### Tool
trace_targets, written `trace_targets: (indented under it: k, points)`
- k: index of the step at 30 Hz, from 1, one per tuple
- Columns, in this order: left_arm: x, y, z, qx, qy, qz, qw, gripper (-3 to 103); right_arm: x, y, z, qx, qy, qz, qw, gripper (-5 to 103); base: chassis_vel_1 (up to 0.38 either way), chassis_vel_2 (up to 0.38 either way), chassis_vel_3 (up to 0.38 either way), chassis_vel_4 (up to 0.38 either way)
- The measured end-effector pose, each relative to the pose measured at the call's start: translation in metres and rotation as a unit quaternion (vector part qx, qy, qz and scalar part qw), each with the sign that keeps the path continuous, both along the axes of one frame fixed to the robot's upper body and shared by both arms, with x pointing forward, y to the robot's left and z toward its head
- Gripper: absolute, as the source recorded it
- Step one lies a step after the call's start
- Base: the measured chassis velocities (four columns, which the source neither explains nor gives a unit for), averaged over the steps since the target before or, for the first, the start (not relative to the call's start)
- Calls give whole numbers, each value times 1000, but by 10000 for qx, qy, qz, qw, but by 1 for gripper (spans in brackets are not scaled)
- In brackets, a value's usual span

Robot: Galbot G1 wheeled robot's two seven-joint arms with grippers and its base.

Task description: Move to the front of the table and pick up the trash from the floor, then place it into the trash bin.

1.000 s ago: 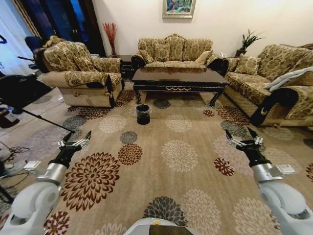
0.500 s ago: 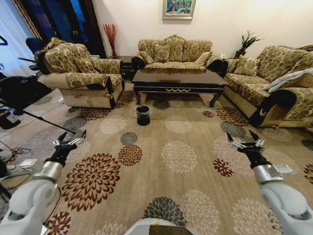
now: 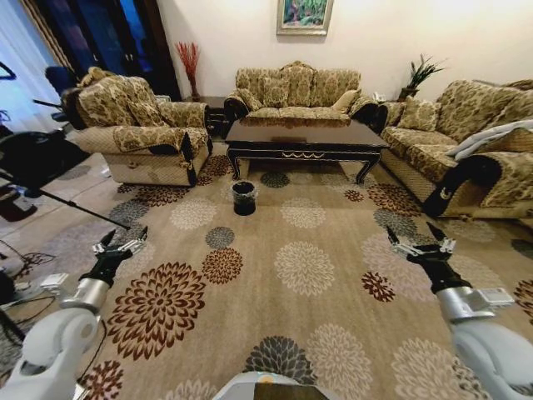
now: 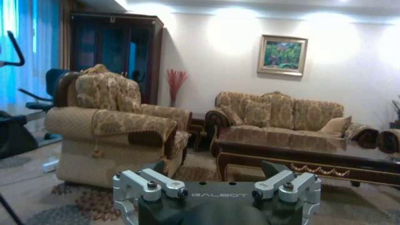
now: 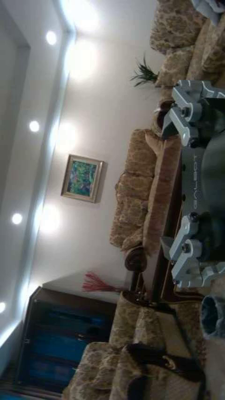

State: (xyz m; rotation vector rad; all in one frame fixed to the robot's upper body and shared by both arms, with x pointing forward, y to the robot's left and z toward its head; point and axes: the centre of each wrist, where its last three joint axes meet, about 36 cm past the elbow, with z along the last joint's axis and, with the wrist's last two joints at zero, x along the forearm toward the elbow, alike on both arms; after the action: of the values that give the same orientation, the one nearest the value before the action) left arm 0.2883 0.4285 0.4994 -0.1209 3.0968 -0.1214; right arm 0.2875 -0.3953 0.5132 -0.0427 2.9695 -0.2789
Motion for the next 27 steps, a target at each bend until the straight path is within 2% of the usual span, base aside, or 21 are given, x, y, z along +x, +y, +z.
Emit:
trace_targets:
  k: [4,16,27]
  points:
    - [-5,-7,4,7,-58,-92,9999,100,-7,12,6,265,29,62,9996,100,0,0,0,0]
    - [-14,-7,17,106,-158,-106,9998,100,-12,13,8,170,-24,65,9998,100,0,0,0,0]
    - [-14,-9,20,133,-173,-131,9997,100,-7,11,2,297,-108,83,9995,100,0,0,0,0]
